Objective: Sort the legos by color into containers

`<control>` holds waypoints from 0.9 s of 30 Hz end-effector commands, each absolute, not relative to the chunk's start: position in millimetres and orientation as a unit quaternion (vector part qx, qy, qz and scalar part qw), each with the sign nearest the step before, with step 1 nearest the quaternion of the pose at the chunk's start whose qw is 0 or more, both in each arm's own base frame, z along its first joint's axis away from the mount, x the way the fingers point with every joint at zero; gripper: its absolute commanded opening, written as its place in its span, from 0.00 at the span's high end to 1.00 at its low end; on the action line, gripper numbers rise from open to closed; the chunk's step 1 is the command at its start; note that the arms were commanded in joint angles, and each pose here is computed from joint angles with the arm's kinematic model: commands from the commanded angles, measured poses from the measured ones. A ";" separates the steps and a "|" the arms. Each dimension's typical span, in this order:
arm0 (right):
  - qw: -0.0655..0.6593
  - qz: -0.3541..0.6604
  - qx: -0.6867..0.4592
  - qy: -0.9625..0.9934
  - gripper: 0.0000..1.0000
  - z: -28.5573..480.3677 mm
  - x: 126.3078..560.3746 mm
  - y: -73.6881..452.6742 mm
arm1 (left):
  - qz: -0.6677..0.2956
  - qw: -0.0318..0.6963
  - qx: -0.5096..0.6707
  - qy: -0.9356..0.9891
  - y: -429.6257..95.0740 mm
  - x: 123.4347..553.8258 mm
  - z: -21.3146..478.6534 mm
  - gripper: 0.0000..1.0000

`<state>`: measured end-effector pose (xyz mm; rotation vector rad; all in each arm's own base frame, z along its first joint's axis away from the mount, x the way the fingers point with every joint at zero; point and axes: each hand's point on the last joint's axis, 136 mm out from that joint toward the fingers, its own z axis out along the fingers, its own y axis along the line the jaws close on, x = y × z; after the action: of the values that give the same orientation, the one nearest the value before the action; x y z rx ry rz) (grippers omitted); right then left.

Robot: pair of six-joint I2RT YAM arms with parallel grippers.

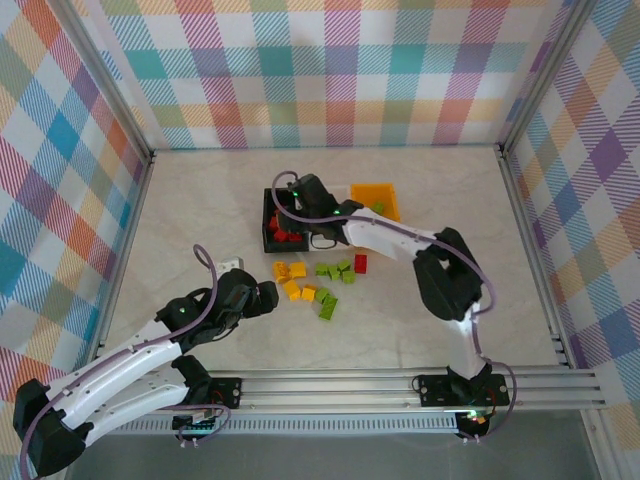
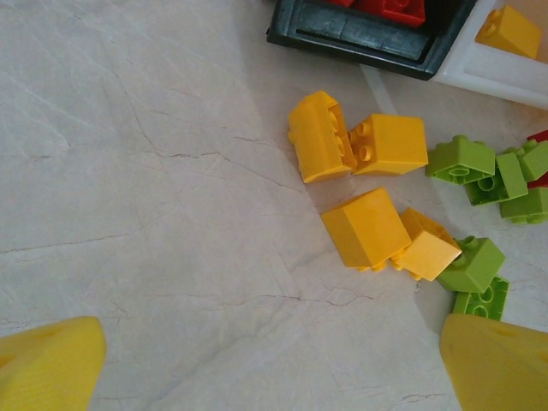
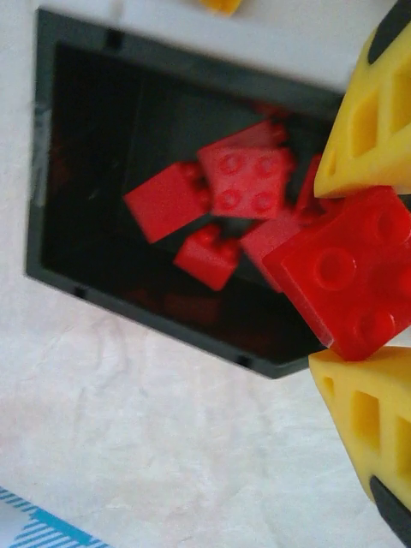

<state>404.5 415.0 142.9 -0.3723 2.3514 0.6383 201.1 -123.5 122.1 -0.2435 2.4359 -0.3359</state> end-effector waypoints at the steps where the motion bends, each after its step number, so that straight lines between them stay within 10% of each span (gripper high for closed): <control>1: 0.346 0.244 -0.146 0.894 0.52 154.5 421.0 430.6 | -0.120 0.316 -0.098 0.936 -117.9 192.6 114.4 0.00; 6: 0.349 0.259 -0.146 0.889 0.27 170.7 425.0 441.6 | -0.124 0.318 -0.098 0.935 -116.9 190.9 116.8 0.00; 27: 0.231 0.074 -0.129 0.962 0.16 57.3 193.8 299.9 | -0.134 0.351 -0.099 0.921 -111.9 194.6 132.9 0.00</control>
<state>195.2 307.4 66.7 -0.4531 2.6327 0.2963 194.5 -112.6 134.7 -0.2735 2.3852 -0.3697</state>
